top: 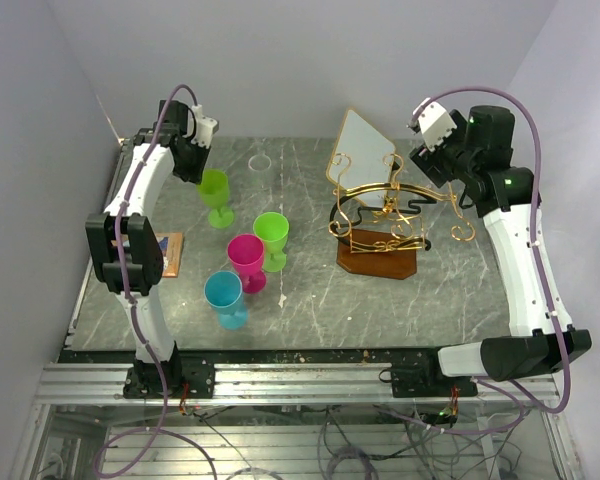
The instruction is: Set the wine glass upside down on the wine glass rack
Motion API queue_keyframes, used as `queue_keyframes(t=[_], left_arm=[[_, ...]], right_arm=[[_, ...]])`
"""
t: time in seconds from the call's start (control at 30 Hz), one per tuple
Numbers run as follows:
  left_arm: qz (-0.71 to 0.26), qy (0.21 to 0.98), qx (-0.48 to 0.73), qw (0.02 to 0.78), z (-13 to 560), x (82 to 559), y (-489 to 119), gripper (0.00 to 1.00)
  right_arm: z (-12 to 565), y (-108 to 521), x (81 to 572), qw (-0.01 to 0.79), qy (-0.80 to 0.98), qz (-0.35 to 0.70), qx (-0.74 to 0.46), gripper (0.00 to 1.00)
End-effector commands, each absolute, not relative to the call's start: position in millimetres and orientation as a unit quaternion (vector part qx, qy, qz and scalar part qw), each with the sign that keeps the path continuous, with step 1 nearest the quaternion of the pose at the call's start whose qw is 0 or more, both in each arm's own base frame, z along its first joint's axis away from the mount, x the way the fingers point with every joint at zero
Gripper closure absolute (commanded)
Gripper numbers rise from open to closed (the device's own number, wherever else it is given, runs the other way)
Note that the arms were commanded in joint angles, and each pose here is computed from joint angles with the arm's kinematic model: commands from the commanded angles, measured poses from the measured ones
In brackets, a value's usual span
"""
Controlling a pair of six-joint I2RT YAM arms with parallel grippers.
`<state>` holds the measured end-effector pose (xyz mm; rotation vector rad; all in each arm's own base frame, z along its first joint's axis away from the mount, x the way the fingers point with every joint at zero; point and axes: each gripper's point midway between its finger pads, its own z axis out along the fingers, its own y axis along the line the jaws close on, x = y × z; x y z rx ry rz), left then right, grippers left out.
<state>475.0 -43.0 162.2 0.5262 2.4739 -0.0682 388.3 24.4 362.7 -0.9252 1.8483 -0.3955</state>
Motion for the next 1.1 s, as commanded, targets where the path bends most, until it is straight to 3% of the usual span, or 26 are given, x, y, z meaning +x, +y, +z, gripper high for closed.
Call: queue_keyframes(t=[0.0,0.2,0.4,0.63,0.87,1.07], left_arm=[[-0.036,0.928,0.202,0.31,172,478,-48,0.8],[0.001,0.921,0.207,0.33,194,476,-36,0.93],[0.098,0.901,0.221,0.36,236,467,-15,0.93],[0.179,0.857,0.262,0.407,297,444,-32,0.93],[0.127,0.824,0.265,0.485,361,420,-67,0.93],[0.009,0.768,0.275,0.578,423,395,-112,0.93]], right_arm=[[364,22,388,0.498,0.76,-0.169,-0.381,0.34],[366,15,391,0.502,0.763,-0.183,-0.363,0.33],[376,8,393,0.514,0.768,-0.188,-0.333,0.31],[391,13,391,0.541,0.767,-0.152,-0.309,0.29],[383,43,399,0.553,0.762,-0.073,-0.329,0.29],[387,93,400,0.575,0.737,0.036,-0.352,0.29]])
